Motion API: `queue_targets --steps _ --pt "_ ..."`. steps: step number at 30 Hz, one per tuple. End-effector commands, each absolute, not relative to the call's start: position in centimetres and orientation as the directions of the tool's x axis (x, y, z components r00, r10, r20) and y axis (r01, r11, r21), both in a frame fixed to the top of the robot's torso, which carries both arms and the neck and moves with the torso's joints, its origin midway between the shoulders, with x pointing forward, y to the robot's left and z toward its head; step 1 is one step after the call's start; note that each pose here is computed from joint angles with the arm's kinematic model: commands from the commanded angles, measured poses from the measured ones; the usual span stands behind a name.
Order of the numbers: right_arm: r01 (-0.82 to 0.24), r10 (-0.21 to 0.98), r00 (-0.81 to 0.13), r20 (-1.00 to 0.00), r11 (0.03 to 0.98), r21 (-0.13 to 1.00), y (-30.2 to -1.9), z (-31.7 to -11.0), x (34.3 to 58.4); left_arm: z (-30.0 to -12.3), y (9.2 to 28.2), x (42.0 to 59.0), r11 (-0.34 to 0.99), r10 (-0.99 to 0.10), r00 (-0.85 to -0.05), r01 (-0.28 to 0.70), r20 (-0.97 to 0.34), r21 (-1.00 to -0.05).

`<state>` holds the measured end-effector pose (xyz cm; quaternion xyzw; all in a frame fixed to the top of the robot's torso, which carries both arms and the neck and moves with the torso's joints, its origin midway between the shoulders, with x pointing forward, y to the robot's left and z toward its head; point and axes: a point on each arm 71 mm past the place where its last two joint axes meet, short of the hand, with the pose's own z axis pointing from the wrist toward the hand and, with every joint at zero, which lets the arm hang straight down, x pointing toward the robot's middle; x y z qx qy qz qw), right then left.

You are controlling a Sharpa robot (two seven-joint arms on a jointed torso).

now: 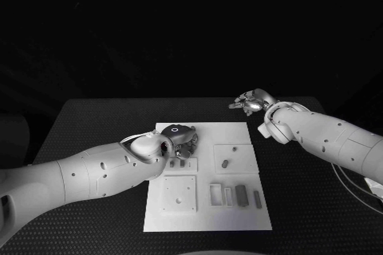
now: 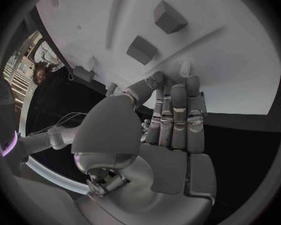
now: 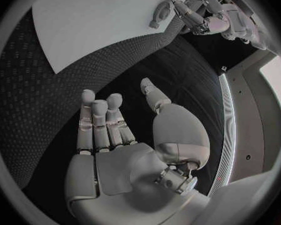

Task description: Assemble the parts on the task board

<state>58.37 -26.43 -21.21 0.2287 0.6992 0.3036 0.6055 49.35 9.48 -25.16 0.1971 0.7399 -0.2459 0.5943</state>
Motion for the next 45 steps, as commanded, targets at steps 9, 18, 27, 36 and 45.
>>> queue_targets --steps 9,18,27,36,45 --pt "-0.061 0.686 -0.173 -0.706 0.708 0.703 -26.3 -21.2 58.3 -25.8 10.5 48.9 0.794 -0.12 -0.302 0.542 -0.946 -0.274" --pt "-0.059 0.686 -0.171 -0.707 0.709 0.703 -26.4 -21.2 58.3 -24.9 10.8 49.0 0.788 -0.218 -0.344 0.49 -0.913 -0.373" --pt "-0.058 0.686 -0.17 -0.707 0.709 0.703 -26.5 -21.2 58.3 -23.5 12.0 49.2 0.787 -0.265 -0.33 0.469 -0.906 -0.401" --pt "-0.054 0.686 -0.167 -0.708 0.711 0.701 -26.8 -21.2 58.3 -23.6 14.2 49.0 0.813 -0.217 -0.31 0.467 -0.926 -0.347" --pt "-0.053 0.686 -0.167 -0.708 0.711 0.701 -26.9 -21.2 58.3 -23.7 16.4 49.4 0.838 -0.21 -0.285 0.441 -0.935 -0.322"
